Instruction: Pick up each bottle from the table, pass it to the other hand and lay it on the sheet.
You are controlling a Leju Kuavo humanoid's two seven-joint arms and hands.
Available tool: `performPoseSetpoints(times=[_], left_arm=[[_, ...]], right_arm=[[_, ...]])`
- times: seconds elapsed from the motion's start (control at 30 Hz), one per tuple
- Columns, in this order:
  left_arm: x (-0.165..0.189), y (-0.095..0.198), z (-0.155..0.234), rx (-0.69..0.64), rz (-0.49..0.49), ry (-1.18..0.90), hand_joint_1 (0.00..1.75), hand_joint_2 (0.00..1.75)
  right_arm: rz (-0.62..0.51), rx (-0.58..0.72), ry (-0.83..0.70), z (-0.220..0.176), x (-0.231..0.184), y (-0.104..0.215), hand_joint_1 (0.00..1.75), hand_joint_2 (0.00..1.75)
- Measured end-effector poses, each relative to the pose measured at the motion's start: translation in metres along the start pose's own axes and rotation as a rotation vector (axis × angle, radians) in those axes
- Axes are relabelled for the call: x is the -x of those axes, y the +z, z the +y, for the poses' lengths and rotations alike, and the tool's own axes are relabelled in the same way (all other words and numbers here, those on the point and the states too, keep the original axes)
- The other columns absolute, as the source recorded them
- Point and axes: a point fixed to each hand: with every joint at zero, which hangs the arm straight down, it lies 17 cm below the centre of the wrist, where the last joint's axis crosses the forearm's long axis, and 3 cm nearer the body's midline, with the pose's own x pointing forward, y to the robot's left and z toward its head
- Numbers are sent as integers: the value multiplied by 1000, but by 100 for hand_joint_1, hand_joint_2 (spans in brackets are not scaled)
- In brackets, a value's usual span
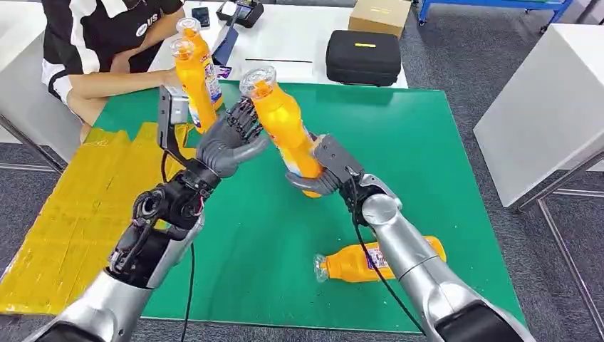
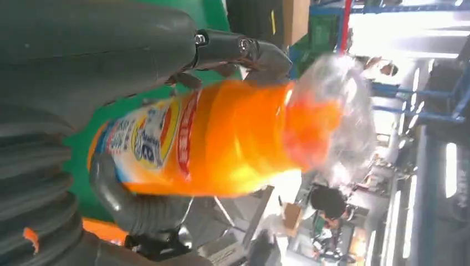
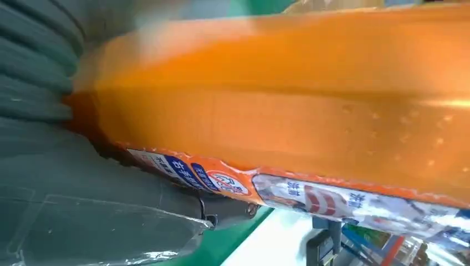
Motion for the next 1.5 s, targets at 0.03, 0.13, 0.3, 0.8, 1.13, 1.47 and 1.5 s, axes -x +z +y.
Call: performPoseSetpoints(times=[0.03,0.13,0.3,0.8,1.13,1.47,1.5], left_arm=[[2,0,-2,4,4,0,0,175],[6,0,-6,13,12,-2,0,175],[9,-3,-14,32,20,3,0,175],[15,-5,-16,38,34,11,0,175],[25,-6,-5,4,57,37,0,175],[27,-5,1,-15,54,53,0,175],[27,-5,1,-15,55,53,0,175]], right_arm=[[1,-1,1,1,1,0,175,175],[9,-5,5,4,4,0,175,175],[13,-4,14,7,7,0,175,175],[40,-40,16,19,15,1,175,175],[9,-262,17,72,6,7,175,175],[6,-289,17,77,0,7,175,175],[6,-290,20,77,0,7,175,175]])
